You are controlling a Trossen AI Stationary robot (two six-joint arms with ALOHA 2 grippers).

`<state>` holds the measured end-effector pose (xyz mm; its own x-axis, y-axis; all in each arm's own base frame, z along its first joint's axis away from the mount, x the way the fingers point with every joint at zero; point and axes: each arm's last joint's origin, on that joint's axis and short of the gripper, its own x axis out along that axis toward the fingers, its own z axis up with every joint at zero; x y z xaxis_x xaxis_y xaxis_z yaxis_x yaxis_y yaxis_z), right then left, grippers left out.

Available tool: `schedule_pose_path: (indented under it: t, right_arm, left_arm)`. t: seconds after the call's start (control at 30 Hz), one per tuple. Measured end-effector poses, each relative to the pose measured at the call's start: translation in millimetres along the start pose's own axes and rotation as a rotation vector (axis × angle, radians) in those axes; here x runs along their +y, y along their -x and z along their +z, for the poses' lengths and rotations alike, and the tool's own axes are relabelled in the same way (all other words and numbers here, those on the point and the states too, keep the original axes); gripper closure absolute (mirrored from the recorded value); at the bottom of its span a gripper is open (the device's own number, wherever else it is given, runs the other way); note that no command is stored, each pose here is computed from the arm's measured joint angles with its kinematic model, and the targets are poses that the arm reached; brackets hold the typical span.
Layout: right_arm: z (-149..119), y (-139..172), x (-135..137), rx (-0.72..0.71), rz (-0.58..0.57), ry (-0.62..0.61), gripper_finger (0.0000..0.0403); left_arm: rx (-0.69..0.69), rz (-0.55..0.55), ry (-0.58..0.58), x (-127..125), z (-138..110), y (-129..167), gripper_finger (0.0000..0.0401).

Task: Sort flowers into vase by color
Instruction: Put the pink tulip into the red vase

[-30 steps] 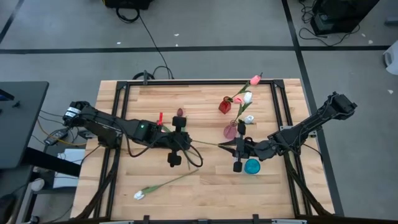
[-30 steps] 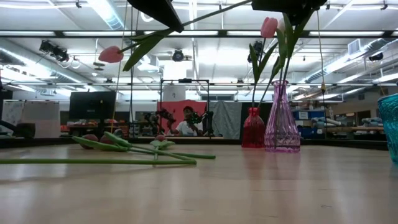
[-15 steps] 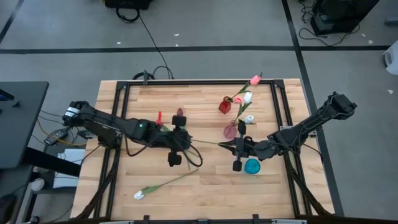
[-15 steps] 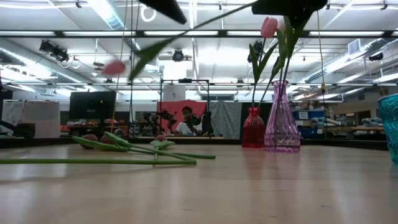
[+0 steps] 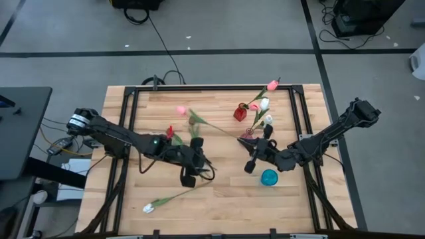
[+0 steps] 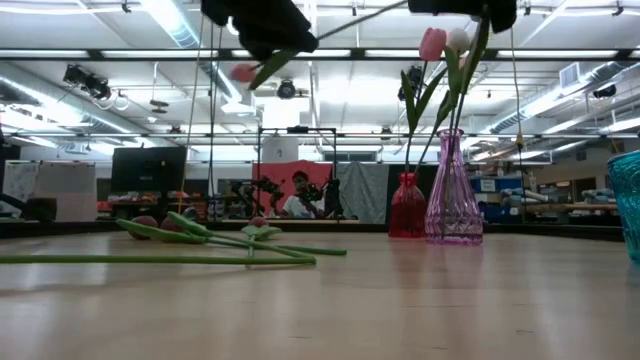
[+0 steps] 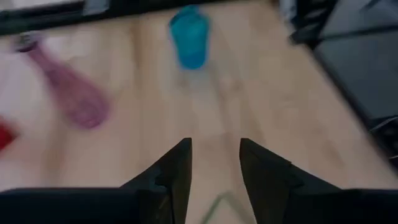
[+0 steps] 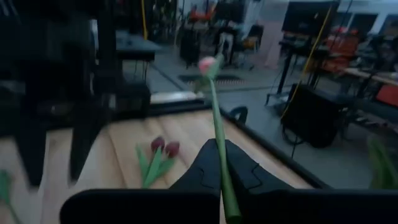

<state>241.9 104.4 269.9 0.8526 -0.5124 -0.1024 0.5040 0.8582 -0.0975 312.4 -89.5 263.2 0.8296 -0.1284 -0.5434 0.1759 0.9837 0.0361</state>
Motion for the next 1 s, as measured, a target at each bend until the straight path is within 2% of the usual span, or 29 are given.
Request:
schedule_pose_path:
  t: [0.2,0.37,0.47,0.7,1.0]
  right_arm:
    - [18.1,14.8,6.1,-0.112,-0.038,0.009,0.0396]
    - [27.8,20.1,9.3,-0.183,0.058,0.013,0.0395]
    - [27.3,20.0,10.3,-0.186,0.087,0.021,0.0395]
    - [27.7,19.5,12.2,-0.205,0.169,0.03,0.0395]
    - [25.1,18.7,13.7,-0.193,0.214,0.043,0.0394]
  left_arm:
    - [-0.287,-0.04,0.059,18.2,-26.7,-12.4,0.0284]
    - [-0.586,0.004,0.079,39.9,-23.7,-3.2,0.029]
    - [-0.721,0.029,0.099,48.7,-16.1,4.7,0.029]
    - [-0.819,0.062,0.193,61.6,-5.8,11.8,0.0285]
    - [-0.923,0.066,0.184,69.3,0.4,20.0,0.0228]
